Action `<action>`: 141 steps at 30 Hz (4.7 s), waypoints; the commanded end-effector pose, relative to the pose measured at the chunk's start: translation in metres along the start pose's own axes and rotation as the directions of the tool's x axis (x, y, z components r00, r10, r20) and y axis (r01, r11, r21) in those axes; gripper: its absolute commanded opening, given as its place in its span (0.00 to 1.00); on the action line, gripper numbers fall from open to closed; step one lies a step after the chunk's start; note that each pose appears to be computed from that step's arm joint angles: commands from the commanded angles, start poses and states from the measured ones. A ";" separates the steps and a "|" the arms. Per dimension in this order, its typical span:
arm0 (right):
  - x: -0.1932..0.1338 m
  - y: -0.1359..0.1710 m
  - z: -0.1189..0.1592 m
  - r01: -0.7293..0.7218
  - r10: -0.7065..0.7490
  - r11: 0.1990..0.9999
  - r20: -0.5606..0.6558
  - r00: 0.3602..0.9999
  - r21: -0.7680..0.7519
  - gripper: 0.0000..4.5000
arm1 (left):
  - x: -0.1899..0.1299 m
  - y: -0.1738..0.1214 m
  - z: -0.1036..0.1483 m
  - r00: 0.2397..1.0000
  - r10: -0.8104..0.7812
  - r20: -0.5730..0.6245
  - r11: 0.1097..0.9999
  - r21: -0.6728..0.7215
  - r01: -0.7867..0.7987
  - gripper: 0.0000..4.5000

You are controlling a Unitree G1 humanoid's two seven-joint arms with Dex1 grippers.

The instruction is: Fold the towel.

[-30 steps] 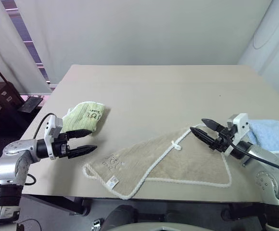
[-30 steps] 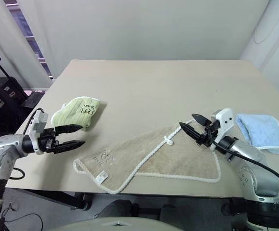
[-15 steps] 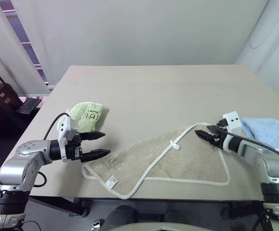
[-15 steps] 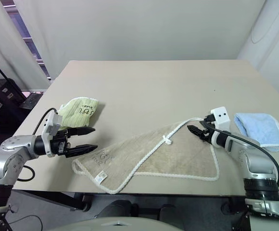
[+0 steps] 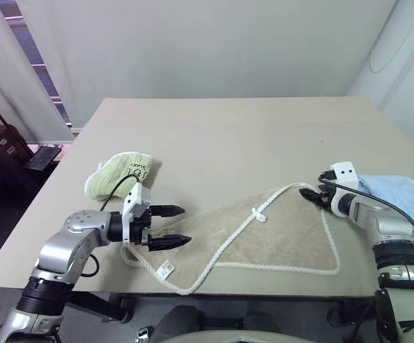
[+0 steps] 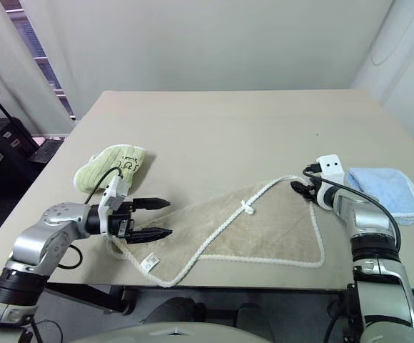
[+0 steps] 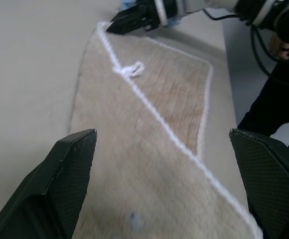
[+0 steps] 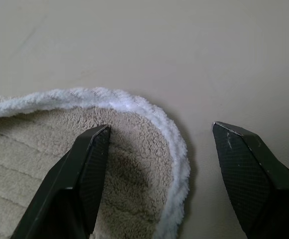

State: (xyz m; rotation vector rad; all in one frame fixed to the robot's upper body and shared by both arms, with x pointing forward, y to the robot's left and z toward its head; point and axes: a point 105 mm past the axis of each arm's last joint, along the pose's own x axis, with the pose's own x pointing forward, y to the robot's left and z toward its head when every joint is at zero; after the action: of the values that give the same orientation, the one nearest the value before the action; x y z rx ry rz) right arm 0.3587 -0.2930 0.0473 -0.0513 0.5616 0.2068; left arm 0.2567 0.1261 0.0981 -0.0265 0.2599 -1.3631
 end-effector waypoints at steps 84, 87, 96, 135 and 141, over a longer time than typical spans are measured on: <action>-0.062 0.082 0.237 0.244 -0.229 0.966 0.703 0.673 0.080 0.01 | 0.111 0.004 -0.037 0.865 -0.189 -0.466 0.878 0.315 0.361 1.00; -0.061 0.077 0.234 0.255 -0.247 0.962 0.697 0.673 0.094 0.01 | 0.110 0.003 -0.037 0.869 -0.197 -0.455 0.882 0.304 0.359 1.00; -0.061 0.073 0.231 0.255 -0.264 0.960 0.693 0.671 0.118 0.01 | 0.115 0.012 -0.037 0.869 -0.142 -0.475 0.942 0.205 0.266 1.00; -0.067 0.007 0.195 0.429 -0.400 0.897 0.606 0.688 0.105 0.00 | -0.033 0.143 0.141 0.858 0.427 0.286 0.904 -0.161 -0.396 0.00; -0.060 -0.008 0.206 0.419 -0.418 0.896 0.609 0.674 0.151 0.00 | -0.011 0.181 0.147 0.705 0.622 0.342 0.783 -0.256 -0.567 0.00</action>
State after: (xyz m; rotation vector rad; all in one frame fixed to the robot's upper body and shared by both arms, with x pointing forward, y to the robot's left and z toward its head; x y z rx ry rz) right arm 0.4172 -0.2871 0.2216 -0.1137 -0.0373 -0.2212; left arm 0.4505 0.1576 0.1934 -0.3291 0.0718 -0.6942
